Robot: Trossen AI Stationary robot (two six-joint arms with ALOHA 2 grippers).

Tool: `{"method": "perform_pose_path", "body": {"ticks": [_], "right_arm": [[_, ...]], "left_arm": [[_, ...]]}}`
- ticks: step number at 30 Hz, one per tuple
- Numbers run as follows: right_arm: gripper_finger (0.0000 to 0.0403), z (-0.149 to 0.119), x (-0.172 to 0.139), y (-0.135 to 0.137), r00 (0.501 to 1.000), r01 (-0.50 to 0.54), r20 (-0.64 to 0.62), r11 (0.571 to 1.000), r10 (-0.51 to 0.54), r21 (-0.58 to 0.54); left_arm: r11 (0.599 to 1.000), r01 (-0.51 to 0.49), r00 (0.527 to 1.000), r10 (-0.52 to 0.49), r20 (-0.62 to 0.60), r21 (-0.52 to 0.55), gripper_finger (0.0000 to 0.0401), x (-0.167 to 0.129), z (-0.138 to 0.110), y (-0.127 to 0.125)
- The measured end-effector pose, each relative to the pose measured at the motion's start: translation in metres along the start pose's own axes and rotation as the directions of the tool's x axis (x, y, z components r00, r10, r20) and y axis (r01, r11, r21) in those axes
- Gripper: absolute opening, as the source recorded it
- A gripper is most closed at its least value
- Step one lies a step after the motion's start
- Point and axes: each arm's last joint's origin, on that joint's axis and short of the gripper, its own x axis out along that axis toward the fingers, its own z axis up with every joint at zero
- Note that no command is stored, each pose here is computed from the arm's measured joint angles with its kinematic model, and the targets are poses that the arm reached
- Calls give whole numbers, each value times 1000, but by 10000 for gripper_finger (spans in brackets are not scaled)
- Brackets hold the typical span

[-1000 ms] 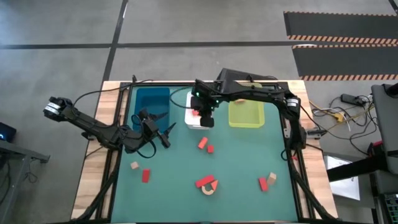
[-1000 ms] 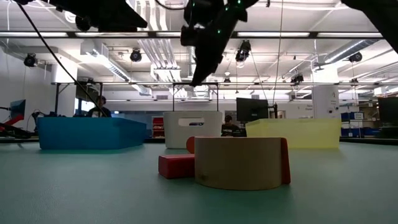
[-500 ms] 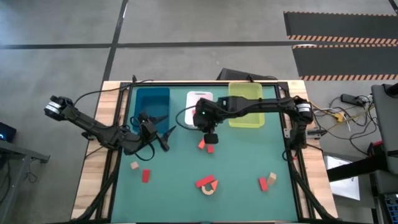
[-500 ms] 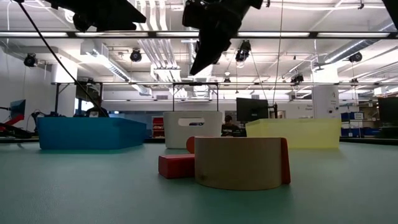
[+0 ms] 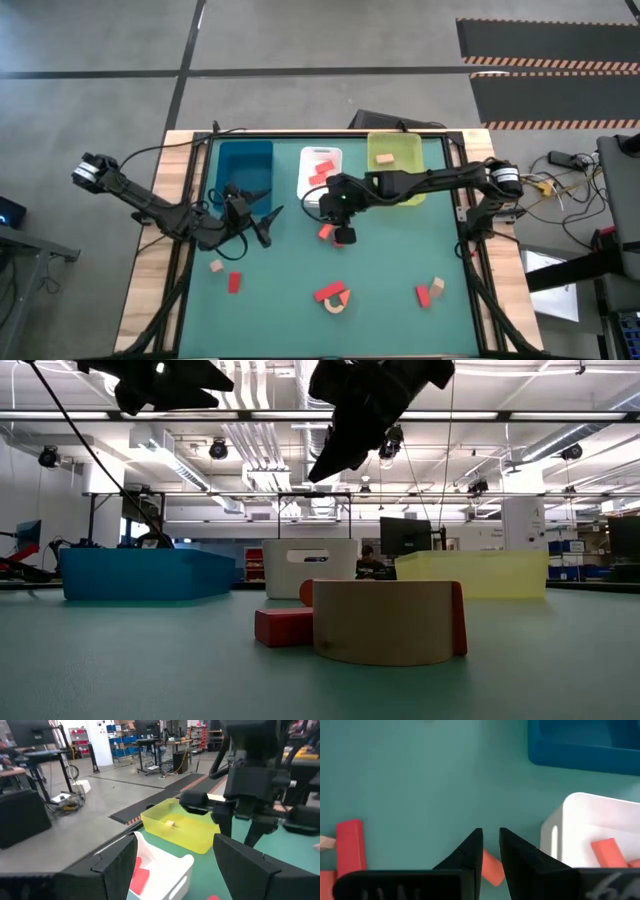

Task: Sort & place blocks by color
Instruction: Put the bottom left red block into the blue bin

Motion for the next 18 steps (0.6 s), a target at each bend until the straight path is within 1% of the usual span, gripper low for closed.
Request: {"method": "perform_pose_path", "body": {"ticks": [5,12,15,18], "right_arm": [[54,-13,0,4,996,11,91,1000,-11,0],[54,-30,5,8,969,29,245,1000,-26,-9],[54,-35,8,8,956,37,292,999,-31,-14],[54,-40,11,9,949,40,313,999,-33,-17]], "left_arm": [[998,38,999,-39,-2,-50,244,-5,0,-4],[983,129,991,-132,-10,-132,245,-14,-1,-10],[967,182,982,-188,-18,-178,244,-17,-2,-13],[933,273,957,-289,-37,-233,244,-20,-3,-17]]}}
